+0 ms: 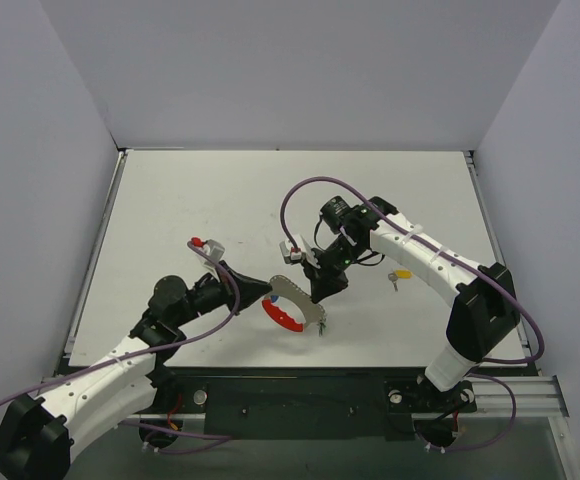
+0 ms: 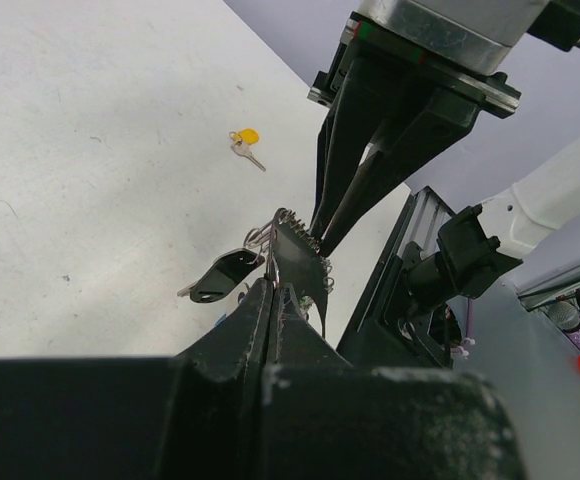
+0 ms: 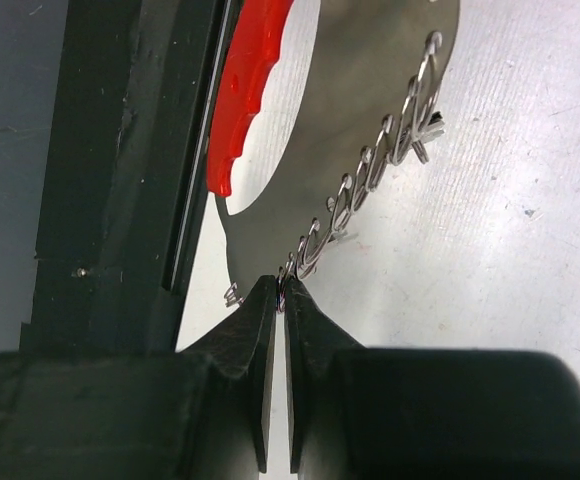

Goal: Put the keys on the keyring

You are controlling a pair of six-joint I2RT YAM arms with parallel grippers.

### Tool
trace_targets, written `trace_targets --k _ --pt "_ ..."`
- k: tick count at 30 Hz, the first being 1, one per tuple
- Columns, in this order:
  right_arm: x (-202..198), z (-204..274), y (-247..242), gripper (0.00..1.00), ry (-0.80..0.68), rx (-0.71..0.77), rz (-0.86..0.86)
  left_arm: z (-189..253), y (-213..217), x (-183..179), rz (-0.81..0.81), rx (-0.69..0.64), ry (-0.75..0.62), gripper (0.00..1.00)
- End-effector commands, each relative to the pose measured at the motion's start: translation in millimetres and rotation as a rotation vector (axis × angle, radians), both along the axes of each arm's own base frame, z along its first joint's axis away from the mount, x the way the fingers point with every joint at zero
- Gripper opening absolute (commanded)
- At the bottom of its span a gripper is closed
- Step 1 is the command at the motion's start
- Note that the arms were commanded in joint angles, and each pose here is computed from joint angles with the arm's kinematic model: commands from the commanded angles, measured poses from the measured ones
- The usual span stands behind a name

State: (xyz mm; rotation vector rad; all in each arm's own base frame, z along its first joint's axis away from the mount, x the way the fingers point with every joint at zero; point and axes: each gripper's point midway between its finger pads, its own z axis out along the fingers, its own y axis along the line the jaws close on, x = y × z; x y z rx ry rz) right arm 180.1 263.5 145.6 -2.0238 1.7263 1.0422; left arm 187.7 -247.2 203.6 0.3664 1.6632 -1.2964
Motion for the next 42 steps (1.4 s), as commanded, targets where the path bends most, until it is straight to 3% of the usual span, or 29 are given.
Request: trace_targets --k 1,10,13,27,32,33,37,42 --pt "-12.2 12.0 -6.2 0.01 -0.003 -0.011 0.051 26.9 -4.9 4.0 -0.023 -0.027 -0.066 0.0" --pt "-14.7 11.6 -2.8 0.07 0.025 -0.001 0.05 24.8 -8.3 3.6 -0.043 -0.018 -0.058 0.0" --pt "-16.8 12.0 -2.0 0.0 0.027 0.007 0.056 24.8 -8.2 3.1 -0.045 -0.019 -0.06 0.0" --pt "-12.3 11.9 -6.2 0.0 -0.01 -0.023 0.048 15.4 1.0 6.5 0.036 -0.13 -0.019 0.0" --pt "-9.3 5.6 -5.9 0.0 -0.028 -0.057 0.05 2.0 9.4 7.8 0.097 -0.188 0.019 0.22" --pt "-8.1 3.4 -6.6 0.0 -0.03 -0.069 0.043 -0.6 9.8 8.6 0.103 -0.185 0.023 0.33" --pt "-2.3 -3.7 -6.5 0.0 -0.051 -0.1 0.031 -0.5 11.3 9.9 0.118 -0.175 0.011 0.57" --pt "5.6 -7.9 -11.6 0.0 -0.099 -0.136 0.023 0.9 14.9 11.3 0.143 -0.072 -0.084 0.59"
